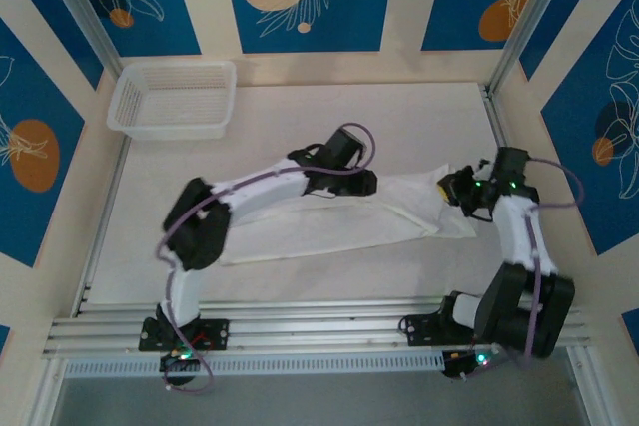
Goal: Fold the inside-out t-shirt
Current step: Smooth out the T-shirt at the center of the table, then rotate the T-shirt at the center of the table.
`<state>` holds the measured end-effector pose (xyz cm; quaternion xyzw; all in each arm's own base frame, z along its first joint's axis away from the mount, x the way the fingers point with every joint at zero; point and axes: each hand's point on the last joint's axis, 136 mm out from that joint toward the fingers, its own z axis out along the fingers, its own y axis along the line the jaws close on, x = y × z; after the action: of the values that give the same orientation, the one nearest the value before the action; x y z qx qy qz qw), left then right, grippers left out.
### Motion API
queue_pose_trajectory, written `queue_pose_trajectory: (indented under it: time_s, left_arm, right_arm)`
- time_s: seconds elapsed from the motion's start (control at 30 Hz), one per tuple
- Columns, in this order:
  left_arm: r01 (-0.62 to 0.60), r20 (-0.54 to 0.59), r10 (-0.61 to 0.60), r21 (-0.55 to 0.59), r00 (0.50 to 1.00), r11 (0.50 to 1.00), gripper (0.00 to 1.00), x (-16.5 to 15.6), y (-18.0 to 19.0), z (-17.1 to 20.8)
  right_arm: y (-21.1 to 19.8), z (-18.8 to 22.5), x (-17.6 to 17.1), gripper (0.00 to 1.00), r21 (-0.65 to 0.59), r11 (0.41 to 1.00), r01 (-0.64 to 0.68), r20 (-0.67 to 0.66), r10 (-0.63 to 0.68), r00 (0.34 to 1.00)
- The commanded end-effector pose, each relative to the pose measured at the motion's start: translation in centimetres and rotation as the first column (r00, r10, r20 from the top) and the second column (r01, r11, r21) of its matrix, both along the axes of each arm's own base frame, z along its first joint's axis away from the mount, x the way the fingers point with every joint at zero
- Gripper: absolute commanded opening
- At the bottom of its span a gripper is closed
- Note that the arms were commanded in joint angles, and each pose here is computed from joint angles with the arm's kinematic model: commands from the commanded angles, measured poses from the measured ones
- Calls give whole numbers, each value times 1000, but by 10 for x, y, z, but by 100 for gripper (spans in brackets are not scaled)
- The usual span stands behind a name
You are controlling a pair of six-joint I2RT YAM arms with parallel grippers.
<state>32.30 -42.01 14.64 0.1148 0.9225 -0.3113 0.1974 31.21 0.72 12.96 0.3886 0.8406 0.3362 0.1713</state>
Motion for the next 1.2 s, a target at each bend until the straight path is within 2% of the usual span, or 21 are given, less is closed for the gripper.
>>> queue_pose_trajectory:
  time_s: [0.0, 0.07, 0.1, 0.17, 0.3, 0.43, 0.57, 0.83, 0.97, 1.03, 1.17]
  left_arm:
    - [-61, 83, 57, 43, 995, 997, 30, -14, 46, 27]
    - [-112, 51, 107, 96, 993, 989, 5, -31, 79, 11]
    - [-130, 41, 126, 120, 991, 984, 0, -39, 91, 4]
    - [-174, 10, 175, 170, 984, 970, 0, -51, 119, -16]
    - [-246, -112, 274, 214, 955, 945, 0, -66, 154, -58]
    - [-341, -168, 393, 268, 904, 901, 0, -62, 177, -97]
    - [-437, -170, 504, 317, 847, 842, 0, -27, 186, -121]
    - [-484, -105, 542, 336, 834, 808, 0, 58, 169, -147]
    - [-475, -38, 504, 280, 863, 834, 0, 111, 155, -150]
    - [-443, -15, 457, 215, 889, 870, 0, 143, 138, -147]
    - [-370, 19, 370, 104, 929, 923, 0, 198, 105, -138]
  right_arm:
    - [3, -34, 16, 0, -69, 990, -123, -97, 117, 988]
    - [0, -56, 28, 0, -28, 992, -123, -144, 118, 982]
    - [-2, -63, 33, 0, -7, 994, -109, -151, 107, 983]
    - [-6, -75, 42, 0, 32, 996, -81, -169, 85, 982]
    - [-12, -93, 43, 0, 30, 998, -60, -234, 66, 970]
    - [-15, -109, 32, 0, 2, 998, -56, -325, 54, 944]
    - [-17, -117, 21, 0, 2, 999, -41, -365, 39, 930]
    - [-27, -112, 8, 0, 14, 1000, 20, -372, -13, 928]
    - [-8, -95, -4, 0, 57, 998, 32, -351, -10, 936]
    - [17, -85, -14, 0, 99, 995, 12, -332, 22, 943]
    - [81, -82, -52, 0, 75, 990, -117, -352, 136, 926]
